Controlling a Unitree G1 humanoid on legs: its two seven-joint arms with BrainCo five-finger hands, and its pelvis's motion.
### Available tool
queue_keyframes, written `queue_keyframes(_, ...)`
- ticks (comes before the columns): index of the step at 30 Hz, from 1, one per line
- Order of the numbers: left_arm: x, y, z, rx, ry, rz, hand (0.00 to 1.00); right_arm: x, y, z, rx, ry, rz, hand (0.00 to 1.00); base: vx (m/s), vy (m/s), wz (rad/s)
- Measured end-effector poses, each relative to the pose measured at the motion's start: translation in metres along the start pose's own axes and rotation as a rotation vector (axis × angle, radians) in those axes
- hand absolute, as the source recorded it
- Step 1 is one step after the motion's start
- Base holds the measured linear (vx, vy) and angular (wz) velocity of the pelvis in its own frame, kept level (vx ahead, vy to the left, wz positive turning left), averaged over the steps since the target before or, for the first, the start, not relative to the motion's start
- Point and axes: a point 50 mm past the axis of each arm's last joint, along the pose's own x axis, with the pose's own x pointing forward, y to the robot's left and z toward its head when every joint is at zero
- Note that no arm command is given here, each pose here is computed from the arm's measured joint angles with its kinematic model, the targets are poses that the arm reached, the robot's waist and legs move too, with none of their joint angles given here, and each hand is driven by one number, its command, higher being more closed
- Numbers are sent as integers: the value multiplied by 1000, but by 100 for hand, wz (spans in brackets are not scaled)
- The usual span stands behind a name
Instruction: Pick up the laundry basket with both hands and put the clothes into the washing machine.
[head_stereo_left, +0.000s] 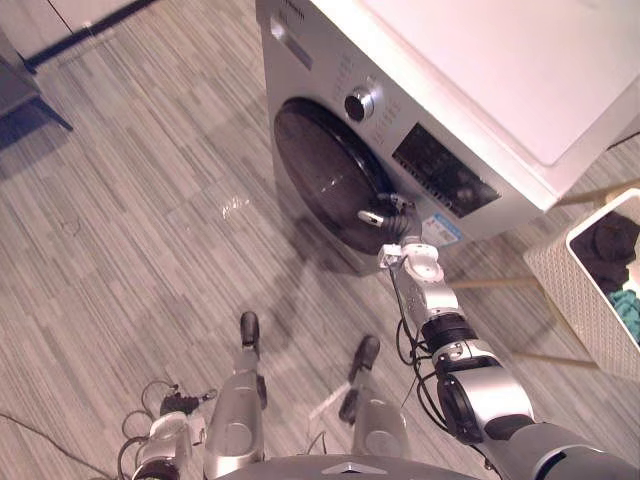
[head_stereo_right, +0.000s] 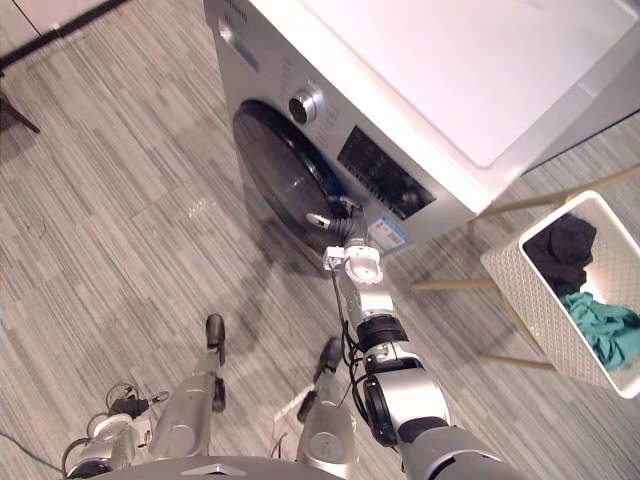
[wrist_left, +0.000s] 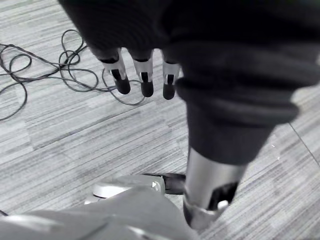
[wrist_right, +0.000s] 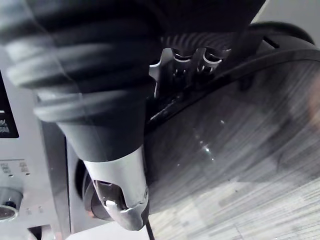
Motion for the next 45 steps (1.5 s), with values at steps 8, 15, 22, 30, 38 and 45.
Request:
queue_keyframes(8,0,-2,-2,20,15,13,0,-72,109,-58,39,236,667,0,-4,-80,6)
queue_keyframes(15,0,-2,-4,-25,39,28,0,-123,164,-81,224,395,888,0,120,-38,15)
queue_keyframes(22,3,1,10,13,1,32,0,-109,114,-73,328,291,677,0,91,20,-15)
queue_keyframes(30,5,-27,52,97,-104,-59,0,-154,-16,-123,282,436,193,0,-46,5,-37)
queue_keyframes(38,0,-1,191,-151,-394,-22,0,-186,-34,-141,274,526,72,0,-10,-22,-57)
queue_keyframes(45,-93,26,369,-884,-824,-178,0,-190,0,-124,459,425,25,0,-26,-67,-44)
